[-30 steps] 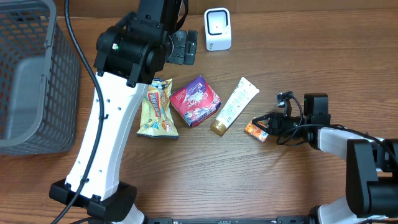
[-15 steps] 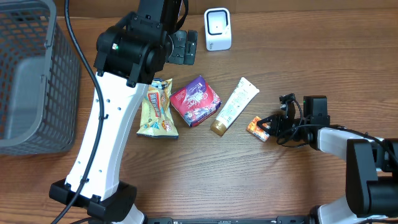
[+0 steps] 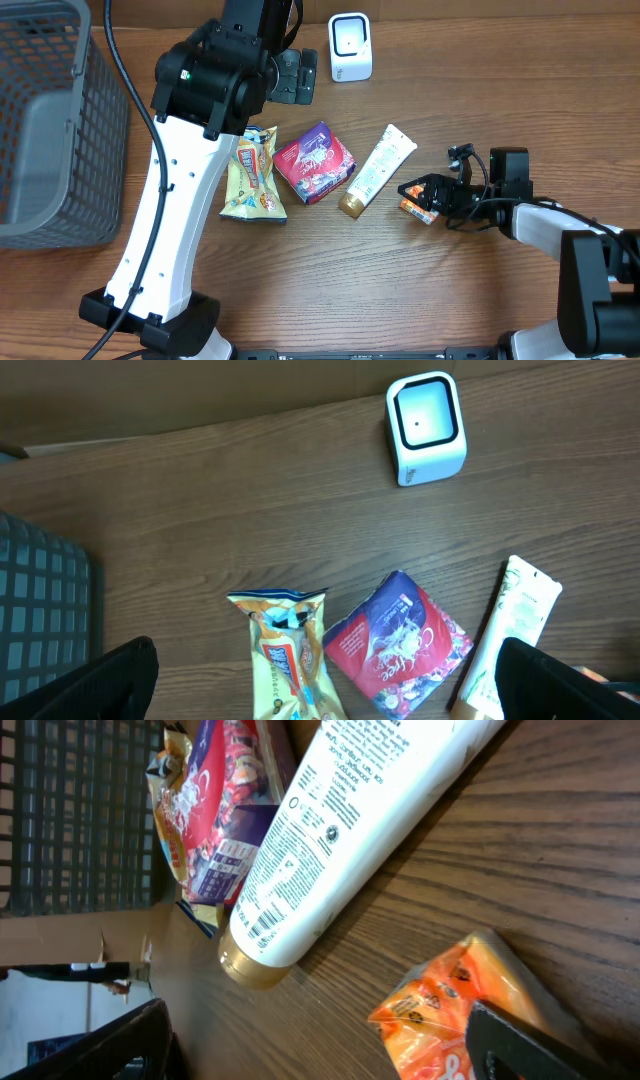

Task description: Scan the item barcode

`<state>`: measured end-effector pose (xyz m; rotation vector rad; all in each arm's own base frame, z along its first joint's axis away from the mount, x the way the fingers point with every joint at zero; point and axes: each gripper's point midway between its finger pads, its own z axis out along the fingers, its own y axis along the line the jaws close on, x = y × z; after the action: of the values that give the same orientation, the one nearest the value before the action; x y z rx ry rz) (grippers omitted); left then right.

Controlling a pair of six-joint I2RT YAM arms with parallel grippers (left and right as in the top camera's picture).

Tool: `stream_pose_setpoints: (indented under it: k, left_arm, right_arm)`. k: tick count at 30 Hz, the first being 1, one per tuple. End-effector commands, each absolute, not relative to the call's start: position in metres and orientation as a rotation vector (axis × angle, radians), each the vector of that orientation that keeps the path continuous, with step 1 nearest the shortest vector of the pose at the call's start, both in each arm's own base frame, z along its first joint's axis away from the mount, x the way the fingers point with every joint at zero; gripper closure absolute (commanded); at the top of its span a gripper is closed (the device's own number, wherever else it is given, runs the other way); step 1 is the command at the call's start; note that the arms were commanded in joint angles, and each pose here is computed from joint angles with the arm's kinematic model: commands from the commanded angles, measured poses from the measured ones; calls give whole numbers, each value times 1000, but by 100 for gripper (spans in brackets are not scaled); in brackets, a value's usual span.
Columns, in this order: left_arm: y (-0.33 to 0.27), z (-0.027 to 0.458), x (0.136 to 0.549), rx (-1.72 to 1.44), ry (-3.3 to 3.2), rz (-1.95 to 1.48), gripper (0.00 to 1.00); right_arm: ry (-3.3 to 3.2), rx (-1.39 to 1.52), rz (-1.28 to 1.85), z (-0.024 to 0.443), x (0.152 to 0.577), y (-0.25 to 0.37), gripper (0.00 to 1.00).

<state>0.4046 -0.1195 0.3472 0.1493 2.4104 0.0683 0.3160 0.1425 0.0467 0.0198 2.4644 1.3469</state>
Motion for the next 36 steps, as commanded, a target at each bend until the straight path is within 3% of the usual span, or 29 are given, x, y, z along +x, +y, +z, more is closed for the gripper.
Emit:
stream_pose_setpoints:
  k: [1, 14, 16, 18, 22, 27, 36]
  left_arm:
    - [-115, 359, 402, 154, 2379, 80, 0]
    - [-112, 360, 402, 147, 2375, 95, 0]
    - [-112, 360, 403, 145, 2374, 100, 0]
    - [-106, 361, 404, 128, 2365, 141, 0]
    - [-81, 374, 411, 36, 2291, 308, 0]
    - [-81, 377, 413, 23, 2276, 313, 0]
    - [-83, 384, 420, 8, 2236, 292, 0]
  right_arm:
    - [2435, 24, 1315, 73, 328, 140, 1]
    - [2359, 105, 1246, 168, 329, 133, 0]
    - [2355, 102, 1207, 168, 331, 129, 6]
    - [2344, 96, 1206, 169, 333, 130, 0]
    - [2472, 534, 1175, 146, 328, 115, 0]
    - [2572, 1168, 735, 108, 304, 69, 0]
    - [2567, 1300, 502, 94, 306, 78, 1]
